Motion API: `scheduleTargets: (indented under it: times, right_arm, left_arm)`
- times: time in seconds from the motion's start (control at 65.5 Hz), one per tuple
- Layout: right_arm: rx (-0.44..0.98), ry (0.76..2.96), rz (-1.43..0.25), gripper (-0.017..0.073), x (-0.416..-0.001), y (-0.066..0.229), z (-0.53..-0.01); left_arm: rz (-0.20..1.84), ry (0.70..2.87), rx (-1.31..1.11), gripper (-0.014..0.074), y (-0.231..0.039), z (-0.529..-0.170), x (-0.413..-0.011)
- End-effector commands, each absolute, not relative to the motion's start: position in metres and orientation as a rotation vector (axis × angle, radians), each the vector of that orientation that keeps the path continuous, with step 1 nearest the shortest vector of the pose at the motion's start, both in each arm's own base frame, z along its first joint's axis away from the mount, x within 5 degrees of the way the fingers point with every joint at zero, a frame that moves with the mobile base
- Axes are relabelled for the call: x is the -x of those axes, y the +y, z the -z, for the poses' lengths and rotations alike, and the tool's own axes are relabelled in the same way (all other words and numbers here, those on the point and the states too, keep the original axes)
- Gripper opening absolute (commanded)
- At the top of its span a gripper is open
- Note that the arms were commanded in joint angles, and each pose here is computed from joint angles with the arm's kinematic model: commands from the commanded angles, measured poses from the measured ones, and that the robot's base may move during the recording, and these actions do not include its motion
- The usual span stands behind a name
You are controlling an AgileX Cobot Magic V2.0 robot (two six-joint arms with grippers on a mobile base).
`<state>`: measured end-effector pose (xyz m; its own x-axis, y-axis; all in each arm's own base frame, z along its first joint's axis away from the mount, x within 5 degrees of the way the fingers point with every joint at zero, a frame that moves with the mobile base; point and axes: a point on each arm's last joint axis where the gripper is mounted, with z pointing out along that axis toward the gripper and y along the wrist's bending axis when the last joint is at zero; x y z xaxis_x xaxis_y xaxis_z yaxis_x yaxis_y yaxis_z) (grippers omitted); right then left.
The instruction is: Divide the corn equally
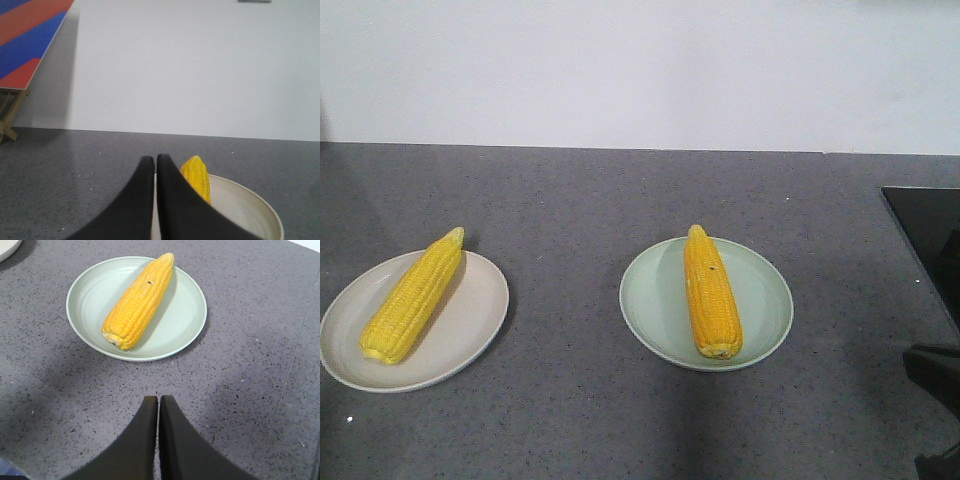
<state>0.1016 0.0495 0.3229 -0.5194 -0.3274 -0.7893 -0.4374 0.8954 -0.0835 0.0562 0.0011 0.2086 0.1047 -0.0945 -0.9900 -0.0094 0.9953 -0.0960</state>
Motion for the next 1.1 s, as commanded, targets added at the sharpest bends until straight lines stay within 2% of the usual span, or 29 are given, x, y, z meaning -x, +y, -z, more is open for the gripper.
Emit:
scheduleTargets:
  times: [0.0,0.702,0.748,1.084]
  right_arm:
    - [0.535,2.078,-0.167,-0.0010,-0.104,0.051,-0.336]
    - [0.533,2.070,-0.168,-0.0010,-0.102,0.049,-0.335]
    - [0.531,2.045,-0.117,-0.0010,-0.100,0.043,-0.332]
    - [0.139,1.642,-0.011,-0.0008,-0.075,0.006,-0.278]
  left_arm:
    - [0.074,1.384,0.087,-0.0008,0.001,-0.212,-0.054]
    - [0.074,1.384,0.087,-0.0007,0.001,-0.212,-0.054]
    - [0.074,1.384,0.087,-0.0007,0.001,-0.212,-0.054]
    - [0.072,1.384,0.087,-0.0007,0.001,-0.212,-0.054]
